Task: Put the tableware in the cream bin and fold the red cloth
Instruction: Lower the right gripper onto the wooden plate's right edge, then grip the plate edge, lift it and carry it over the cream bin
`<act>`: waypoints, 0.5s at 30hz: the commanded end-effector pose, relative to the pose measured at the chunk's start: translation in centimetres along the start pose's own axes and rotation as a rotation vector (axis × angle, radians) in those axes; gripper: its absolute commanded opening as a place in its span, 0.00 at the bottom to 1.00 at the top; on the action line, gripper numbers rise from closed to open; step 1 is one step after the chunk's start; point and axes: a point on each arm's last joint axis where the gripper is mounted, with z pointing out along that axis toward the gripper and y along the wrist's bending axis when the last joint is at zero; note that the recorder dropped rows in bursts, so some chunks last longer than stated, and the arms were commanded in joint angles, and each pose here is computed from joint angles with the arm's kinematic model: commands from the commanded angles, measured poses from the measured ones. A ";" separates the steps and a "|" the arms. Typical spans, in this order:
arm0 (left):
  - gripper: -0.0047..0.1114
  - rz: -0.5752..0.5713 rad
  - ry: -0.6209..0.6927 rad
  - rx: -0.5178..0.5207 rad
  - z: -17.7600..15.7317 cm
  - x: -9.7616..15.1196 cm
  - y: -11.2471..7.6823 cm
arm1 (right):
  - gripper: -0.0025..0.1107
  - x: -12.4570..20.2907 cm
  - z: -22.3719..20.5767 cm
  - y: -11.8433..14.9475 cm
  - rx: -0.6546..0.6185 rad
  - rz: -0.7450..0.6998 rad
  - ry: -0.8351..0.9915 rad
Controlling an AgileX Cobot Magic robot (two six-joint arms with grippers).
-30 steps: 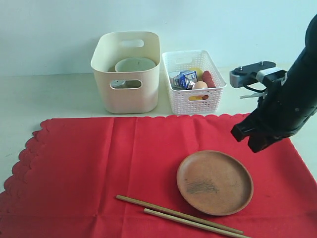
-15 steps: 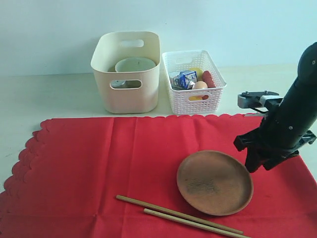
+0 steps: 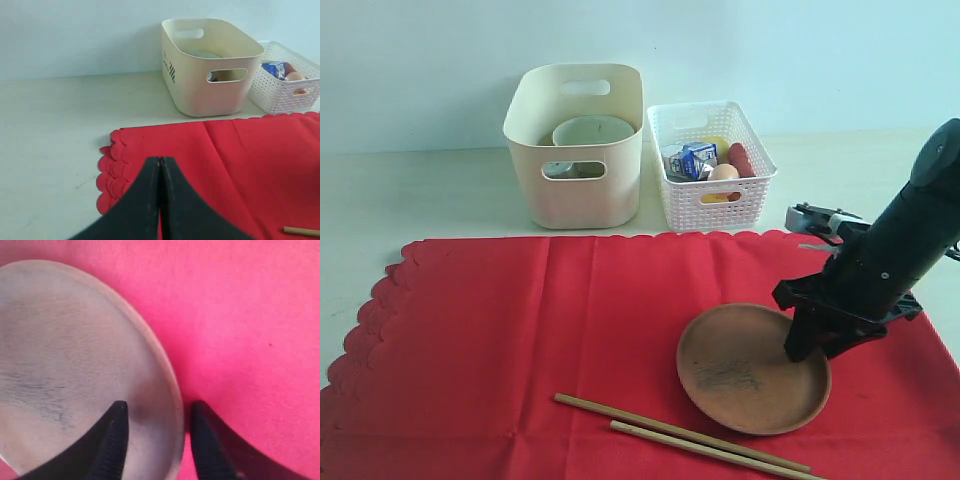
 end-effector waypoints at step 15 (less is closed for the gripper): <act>0.04 -0.017 -0.006 -0.005 0.1 0.0 0.1 | 0.02 -0.4 -3.4 1.2 0.030 -0.098 -0.127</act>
